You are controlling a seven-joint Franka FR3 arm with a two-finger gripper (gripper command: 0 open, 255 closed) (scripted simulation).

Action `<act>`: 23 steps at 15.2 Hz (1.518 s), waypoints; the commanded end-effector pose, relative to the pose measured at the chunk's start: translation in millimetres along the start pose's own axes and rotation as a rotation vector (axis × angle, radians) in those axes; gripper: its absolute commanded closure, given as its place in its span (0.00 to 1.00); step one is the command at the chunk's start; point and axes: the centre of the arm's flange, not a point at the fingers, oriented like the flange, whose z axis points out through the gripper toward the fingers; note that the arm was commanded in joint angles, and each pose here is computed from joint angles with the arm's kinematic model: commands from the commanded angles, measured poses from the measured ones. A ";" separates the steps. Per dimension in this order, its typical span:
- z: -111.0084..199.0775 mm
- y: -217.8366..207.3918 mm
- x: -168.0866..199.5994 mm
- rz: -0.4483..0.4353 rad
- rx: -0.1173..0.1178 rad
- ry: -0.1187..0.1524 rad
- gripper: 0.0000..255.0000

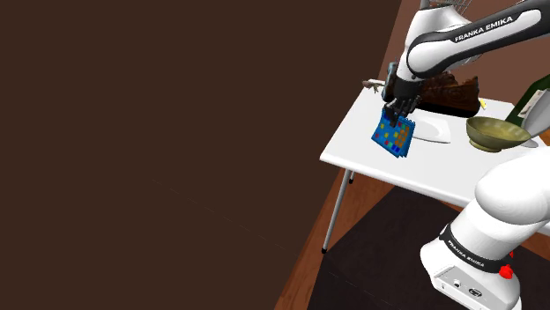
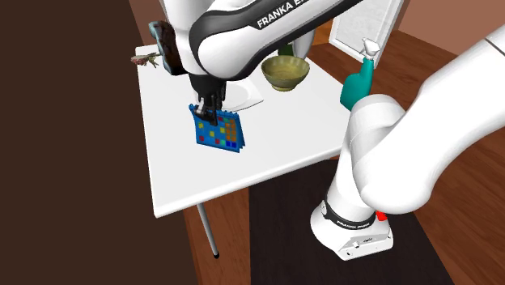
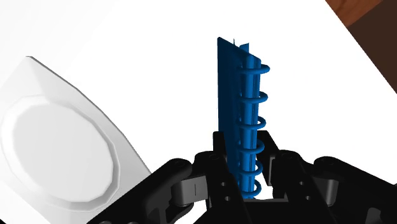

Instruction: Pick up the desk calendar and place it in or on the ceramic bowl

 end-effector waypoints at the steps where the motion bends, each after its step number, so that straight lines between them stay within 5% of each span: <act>1: -10.9 2.1 1.2 0.000 0.000 0.000 1.00; 23: -125.8 18.2 5.2 0.000 0.000 0.000 1.00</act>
